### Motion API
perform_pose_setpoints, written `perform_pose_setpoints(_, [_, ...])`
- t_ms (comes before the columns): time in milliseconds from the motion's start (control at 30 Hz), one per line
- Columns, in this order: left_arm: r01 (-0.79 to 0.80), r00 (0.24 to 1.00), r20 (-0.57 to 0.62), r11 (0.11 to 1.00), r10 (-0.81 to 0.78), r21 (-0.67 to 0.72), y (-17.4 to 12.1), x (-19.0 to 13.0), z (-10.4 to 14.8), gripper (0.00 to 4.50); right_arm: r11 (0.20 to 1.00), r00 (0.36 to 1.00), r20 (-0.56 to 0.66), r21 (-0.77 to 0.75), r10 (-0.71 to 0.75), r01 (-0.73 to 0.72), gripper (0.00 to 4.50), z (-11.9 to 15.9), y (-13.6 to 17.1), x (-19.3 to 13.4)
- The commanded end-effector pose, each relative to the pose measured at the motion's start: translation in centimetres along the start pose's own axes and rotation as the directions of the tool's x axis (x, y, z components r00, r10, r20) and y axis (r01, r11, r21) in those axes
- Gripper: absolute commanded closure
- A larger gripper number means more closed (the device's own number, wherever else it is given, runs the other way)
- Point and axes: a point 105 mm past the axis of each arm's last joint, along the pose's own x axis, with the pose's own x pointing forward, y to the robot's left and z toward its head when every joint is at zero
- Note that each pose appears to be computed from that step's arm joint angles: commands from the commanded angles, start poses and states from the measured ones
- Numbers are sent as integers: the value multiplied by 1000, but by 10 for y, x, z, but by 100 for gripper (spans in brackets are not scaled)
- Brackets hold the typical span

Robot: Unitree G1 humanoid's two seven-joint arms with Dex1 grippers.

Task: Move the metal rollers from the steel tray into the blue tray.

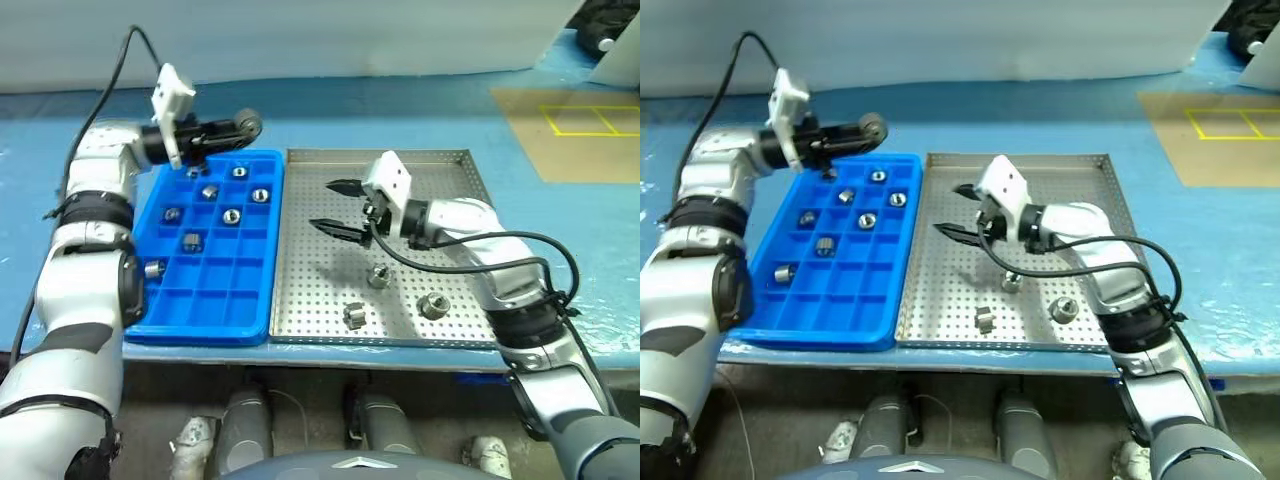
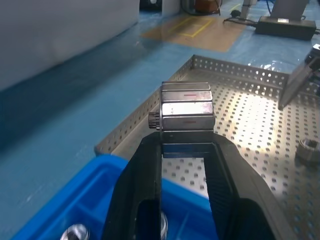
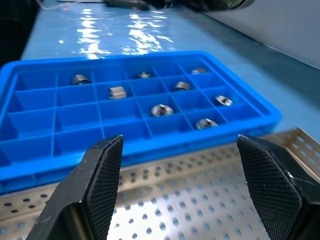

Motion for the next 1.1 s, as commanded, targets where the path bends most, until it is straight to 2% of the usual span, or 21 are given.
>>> perform_pose_setpoints(33, [-17, 1000, 25, 998, 16, 66, -20, -34, 25, 365, 993, 994, 39, -57, 105, -103, 78, 9, 8, 16])
perform_pose_setpoints(200, [-24, 995, -99, 1000, 26, 18, -72, -78, 0, 365, 977, 977, 58, -65, 206, -202, 78, 8, 17, 33])
perform_pose_setpoints(433, [-80, 972, -228, 989, 49, -127, -132, -111, -44, 365, 956, 954, 75, -73, 291, -285, 78, 7, 26, 48])
perform_pose_setpoints(667, [-217, 943, -290, 962, 162, -168, -132, -123, -71, 365, 954, 951, 82, -76, 297, -292, 78, 8, 27, 52])
perform_pose_setpoints(833, [-231, 938, -302, 954, 168, -190, -134, -112, -87, 365, 961, 961, 66, -73, 270, -265, 78, 2, 23, 47])
perform_pose_setpoints(1100, [-283, 925, -312, 940, 215, -191, -120, -98, -107, 365, 973, 973, 50, -64, 227, -223, 78, -2, 18, 39])
